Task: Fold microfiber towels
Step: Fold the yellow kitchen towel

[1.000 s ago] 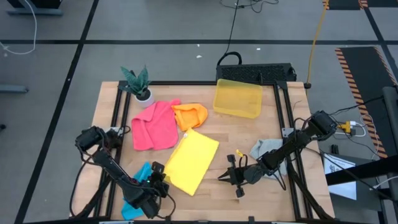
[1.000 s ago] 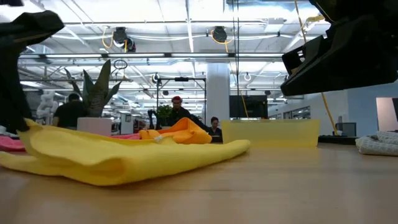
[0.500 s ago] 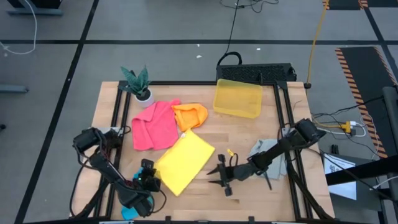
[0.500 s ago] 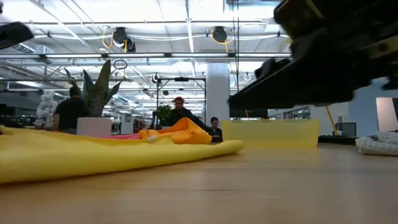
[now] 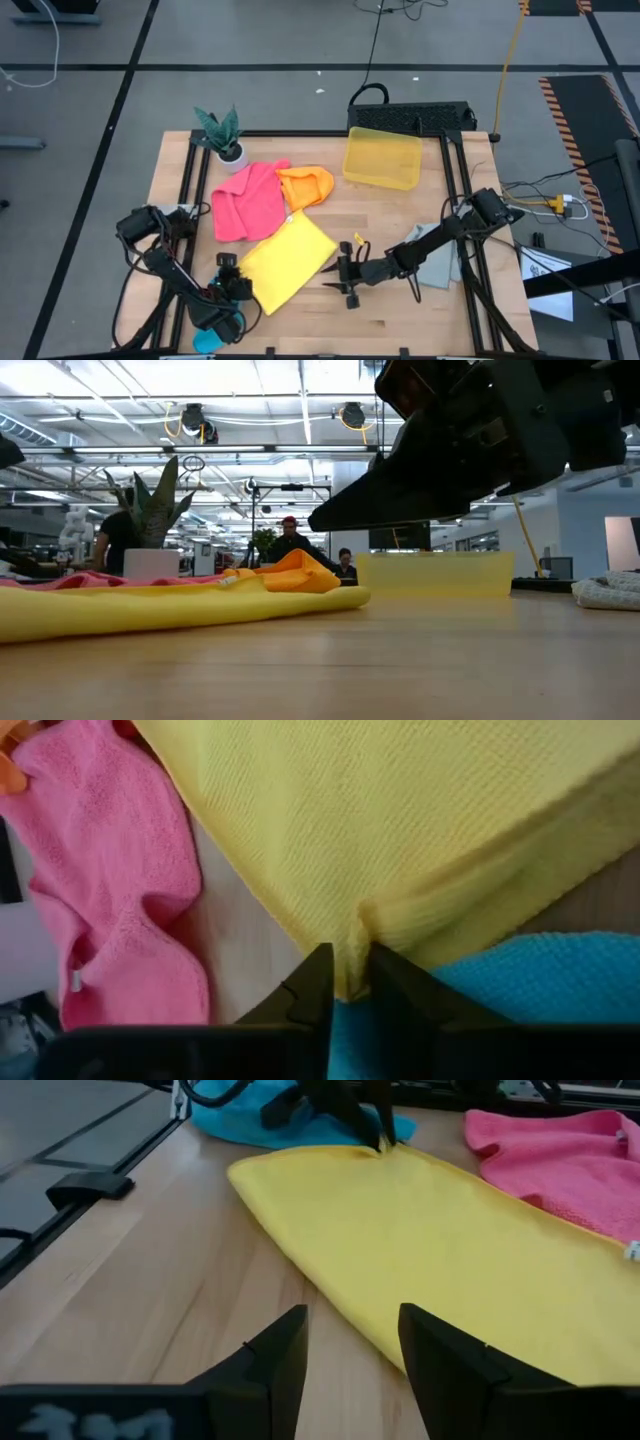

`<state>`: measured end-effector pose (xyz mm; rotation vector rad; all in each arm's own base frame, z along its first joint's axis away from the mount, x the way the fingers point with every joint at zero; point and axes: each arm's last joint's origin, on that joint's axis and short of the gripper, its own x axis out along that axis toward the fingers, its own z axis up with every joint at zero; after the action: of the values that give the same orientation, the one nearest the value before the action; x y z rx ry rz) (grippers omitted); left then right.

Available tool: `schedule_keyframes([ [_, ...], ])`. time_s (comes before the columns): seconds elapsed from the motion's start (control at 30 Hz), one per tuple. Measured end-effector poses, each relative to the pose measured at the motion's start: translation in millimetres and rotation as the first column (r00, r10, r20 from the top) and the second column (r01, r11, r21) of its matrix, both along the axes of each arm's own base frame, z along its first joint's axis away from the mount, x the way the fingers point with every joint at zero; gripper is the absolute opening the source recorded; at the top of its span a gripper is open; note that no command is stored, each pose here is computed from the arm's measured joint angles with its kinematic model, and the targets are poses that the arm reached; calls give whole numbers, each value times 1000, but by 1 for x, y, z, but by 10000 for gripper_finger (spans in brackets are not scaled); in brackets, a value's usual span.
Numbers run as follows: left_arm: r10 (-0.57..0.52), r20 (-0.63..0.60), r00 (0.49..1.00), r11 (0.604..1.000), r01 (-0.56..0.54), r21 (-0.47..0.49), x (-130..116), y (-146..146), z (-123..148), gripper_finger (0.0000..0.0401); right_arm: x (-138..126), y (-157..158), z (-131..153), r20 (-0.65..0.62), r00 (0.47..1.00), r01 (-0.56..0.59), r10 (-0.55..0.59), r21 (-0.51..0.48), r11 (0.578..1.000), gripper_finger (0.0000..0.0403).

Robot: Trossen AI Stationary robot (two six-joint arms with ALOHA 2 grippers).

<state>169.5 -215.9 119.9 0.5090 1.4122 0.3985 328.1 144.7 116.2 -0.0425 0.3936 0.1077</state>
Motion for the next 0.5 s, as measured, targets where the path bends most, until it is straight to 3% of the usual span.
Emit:
schedule_keyframes([
  [0.17,19,-33,999,1000,-19,23,-4,5,26,97,8,-7,3,8,999,43,-44,52,998,149],
  [0.3,93,-11,996,995,-93,-42,-11,11,50,103,22,-6,6,19,1000,18,-20,96,995,148],
  [0.5,238,82,968,966,-228,-119,-23,19,76,103,48,-12,-10,-1,998,66,-66,90,994,147],
])
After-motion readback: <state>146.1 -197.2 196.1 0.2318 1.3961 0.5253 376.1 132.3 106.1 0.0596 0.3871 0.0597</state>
